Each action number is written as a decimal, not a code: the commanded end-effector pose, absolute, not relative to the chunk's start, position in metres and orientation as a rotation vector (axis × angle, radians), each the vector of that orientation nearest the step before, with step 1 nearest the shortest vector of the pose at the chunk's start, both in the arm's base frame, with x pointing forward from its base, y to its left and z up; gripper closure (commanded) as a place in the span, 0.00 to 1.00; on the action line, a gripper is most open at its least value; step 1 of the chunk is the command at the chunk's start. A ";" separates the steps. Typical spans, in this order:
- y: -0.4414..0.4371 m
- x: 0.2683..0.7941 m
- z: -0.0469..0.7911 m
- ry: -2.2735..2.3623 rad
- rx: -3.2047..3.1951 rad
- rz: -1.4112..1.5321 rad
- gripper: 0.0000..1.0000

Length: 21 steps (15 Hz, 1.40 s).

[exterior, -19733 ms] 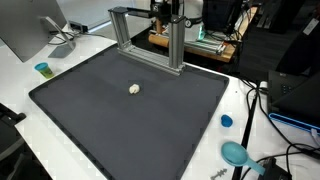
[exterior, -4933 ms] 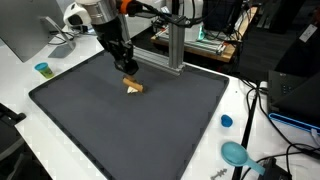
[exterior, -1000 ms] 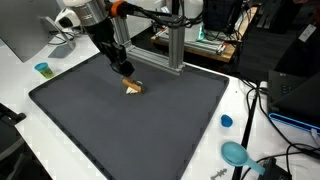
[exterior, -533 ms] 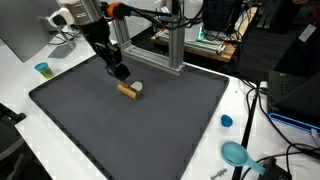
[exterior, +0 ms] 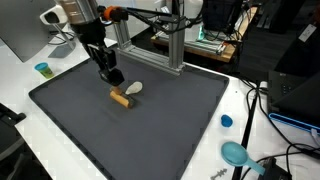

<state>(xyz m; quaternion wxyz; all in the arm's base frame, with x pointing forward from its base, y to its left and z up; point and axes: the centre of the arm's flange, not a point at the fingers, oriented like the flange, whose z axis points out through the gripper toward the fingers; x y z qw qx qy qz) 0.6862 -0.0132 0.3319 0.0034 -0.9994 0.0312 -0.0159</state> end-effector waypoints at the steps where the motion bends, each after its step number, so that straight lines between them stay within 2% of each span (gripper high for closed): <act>1: -0.016 0.657 0.374 0.060 -3.160 -0.031 0.78; 21: -0.011 0.650 0.283 0.039 -3.207 0.525 0.78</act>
